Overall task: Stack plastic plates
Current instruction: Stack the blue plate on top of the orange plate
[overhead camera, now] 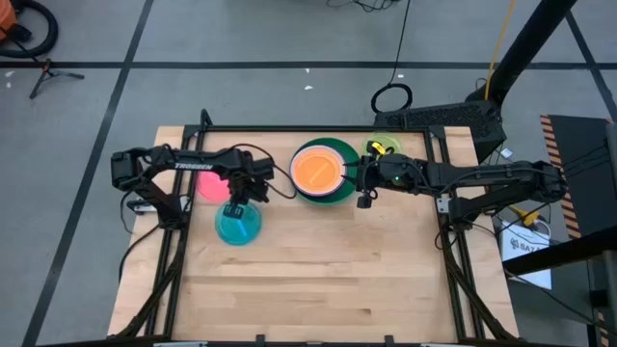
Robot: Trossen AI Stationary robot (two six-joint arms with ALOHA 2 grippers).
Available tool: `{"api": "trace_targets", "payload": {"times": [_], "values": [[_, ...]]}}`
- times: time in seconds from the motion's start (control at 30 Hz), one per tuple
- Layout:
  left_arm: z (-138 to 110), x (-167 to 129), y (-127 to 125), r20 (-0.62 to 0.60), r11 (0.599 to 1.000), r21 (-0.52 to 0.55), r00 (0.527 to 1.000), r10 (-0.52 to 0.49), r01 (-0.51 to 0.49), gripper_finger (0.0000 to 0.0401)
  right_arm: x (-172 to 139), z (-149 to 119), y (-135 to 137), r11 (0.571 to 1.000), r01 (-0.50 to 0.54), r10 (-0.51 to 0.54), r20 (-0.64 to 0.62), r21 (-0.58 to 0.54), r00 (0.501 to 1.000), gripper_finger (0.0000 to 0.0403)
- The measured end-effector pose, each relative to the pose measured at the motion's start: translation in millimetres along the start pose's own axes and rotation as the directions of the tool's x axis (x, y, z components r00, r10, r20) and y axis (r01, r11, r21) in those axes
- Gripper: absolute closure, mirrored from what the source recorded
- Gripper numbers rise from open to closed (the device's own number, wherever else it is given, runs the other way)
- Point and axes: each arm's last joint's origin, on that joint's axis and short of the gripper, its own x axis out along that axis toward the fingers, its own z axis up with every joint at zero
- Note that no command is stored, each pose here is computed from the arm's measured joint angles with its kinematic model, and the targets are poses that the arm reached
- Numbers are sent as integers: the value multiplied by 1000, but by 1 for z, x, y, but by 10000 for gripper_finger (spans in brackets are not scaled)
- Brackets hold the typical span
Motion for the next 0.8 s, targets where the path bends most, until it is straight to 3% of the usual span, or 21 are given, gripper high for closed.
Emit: {"api": "trace_targets", "payload": {"times": [0.57, 0.8], "values": [[24, -52, 10, 128, 996, 25, 989, 79, -82, 399, 0, -1, 0, 1000, -2, 2, -7, -2, 1000, 269], [38, -82, 13, 253, 993, 24, 962, 102, -112, 399, 0, -2, 1, 1000, -7, 7, -20, -5, 1000, 269]]}}
